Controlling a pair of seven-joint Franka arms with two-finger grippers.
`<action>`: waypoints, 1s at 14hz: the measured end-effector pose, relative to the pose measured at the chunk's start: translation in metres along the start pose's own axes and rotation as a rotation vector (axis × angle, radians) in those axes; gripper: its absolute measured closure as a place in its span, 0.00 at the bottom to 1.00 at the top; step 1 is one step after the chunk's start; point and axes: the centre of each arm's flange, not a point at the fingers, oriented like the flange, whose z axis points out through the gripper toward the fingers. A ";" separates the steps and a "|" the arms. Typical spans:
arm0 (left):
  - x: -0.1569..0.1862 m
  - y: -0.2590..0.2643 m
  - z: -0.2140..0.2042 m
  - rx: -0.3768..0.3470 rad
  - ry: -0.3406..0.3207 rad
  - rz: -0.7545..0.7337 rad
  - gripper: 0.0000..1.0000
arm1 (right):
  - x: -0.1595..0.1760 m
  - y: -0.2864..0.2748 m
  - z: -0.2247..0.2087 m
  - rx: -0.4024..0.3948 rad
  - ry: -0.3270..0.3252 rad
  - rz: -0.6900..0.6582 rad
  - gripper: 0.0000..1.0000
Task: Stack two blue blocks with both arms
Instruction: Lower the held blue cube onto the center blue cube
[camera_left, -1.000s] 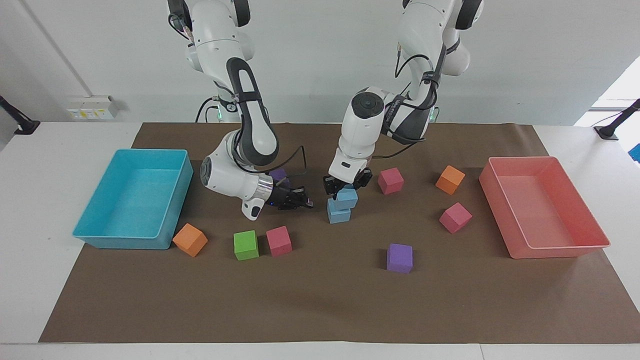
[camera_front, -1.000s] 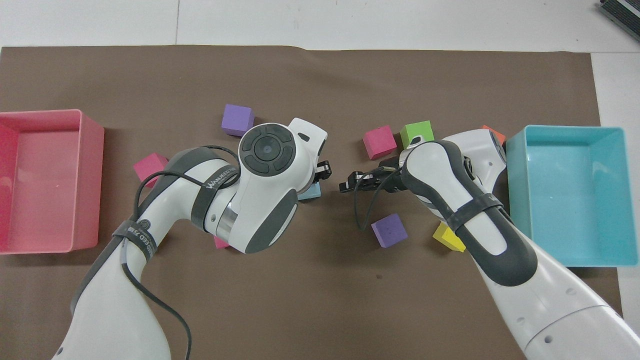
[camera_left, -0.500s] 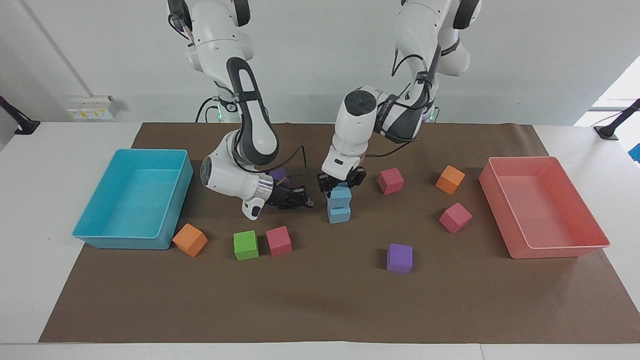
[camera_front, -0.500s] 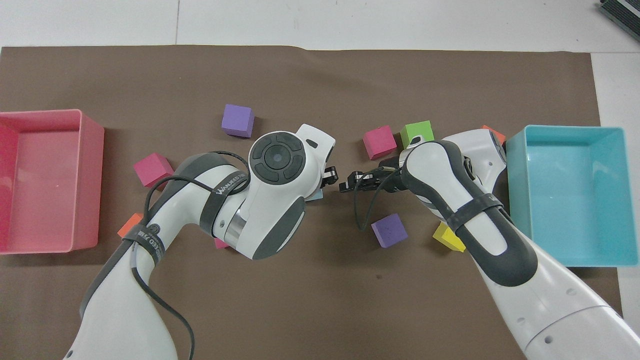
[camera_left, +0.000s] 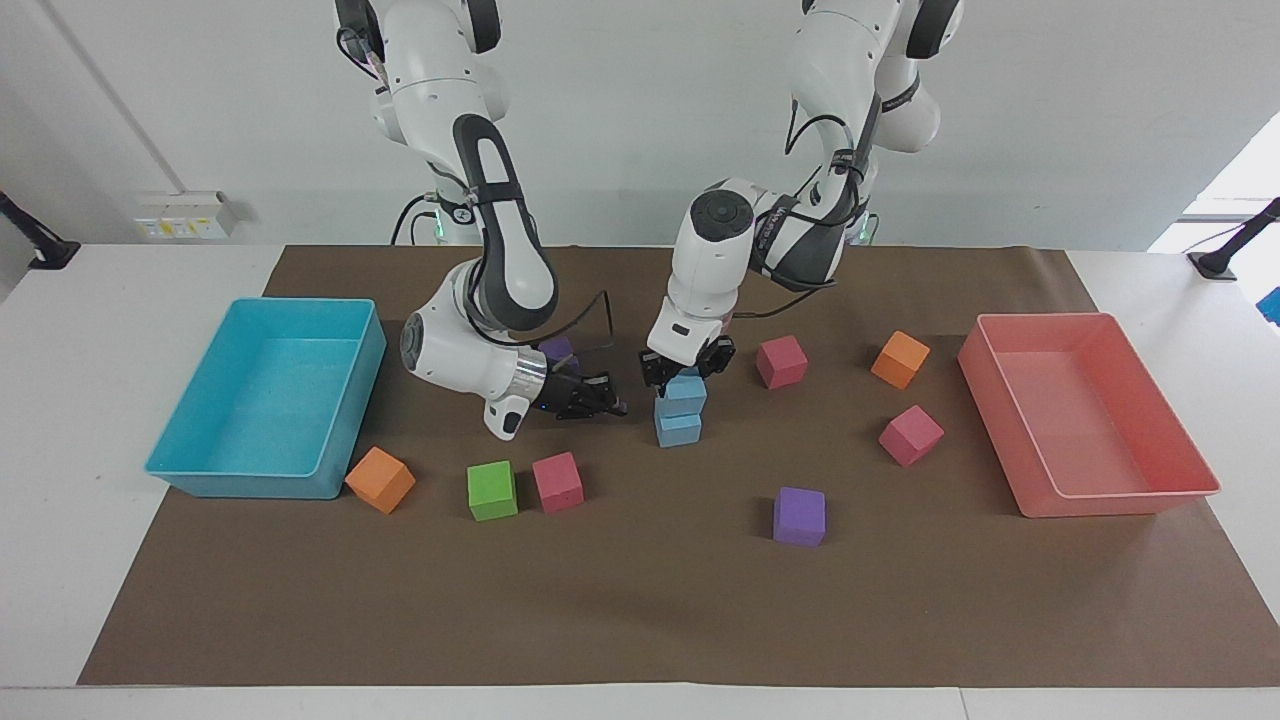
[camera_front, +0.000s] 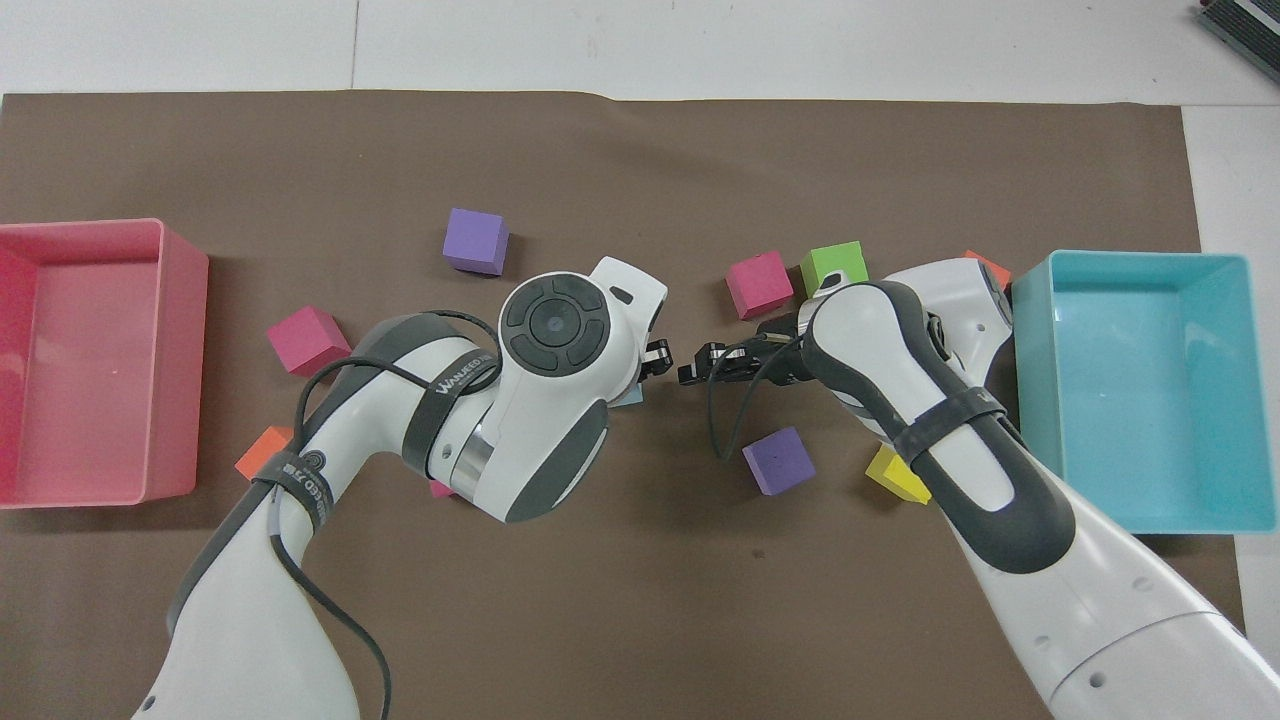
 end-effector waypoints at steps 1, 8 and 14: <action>0.000 0.000 0.000 0.000 0.001 0.000 0.42 | 0.000 0.000 0.000 0.000 0.000 0.000 0.99; 0.002 0.001 -0.002 -0.014 0.025 0.006 0.42 | 0.000 0.000 0.000 0.000 0.000 -0.001 0.99; 0.006 0.000 -0.002 -0.019 0.033 0.001 0.42 | 0.000 -0.001 0.000 0.000 0.000 -0.001 0.99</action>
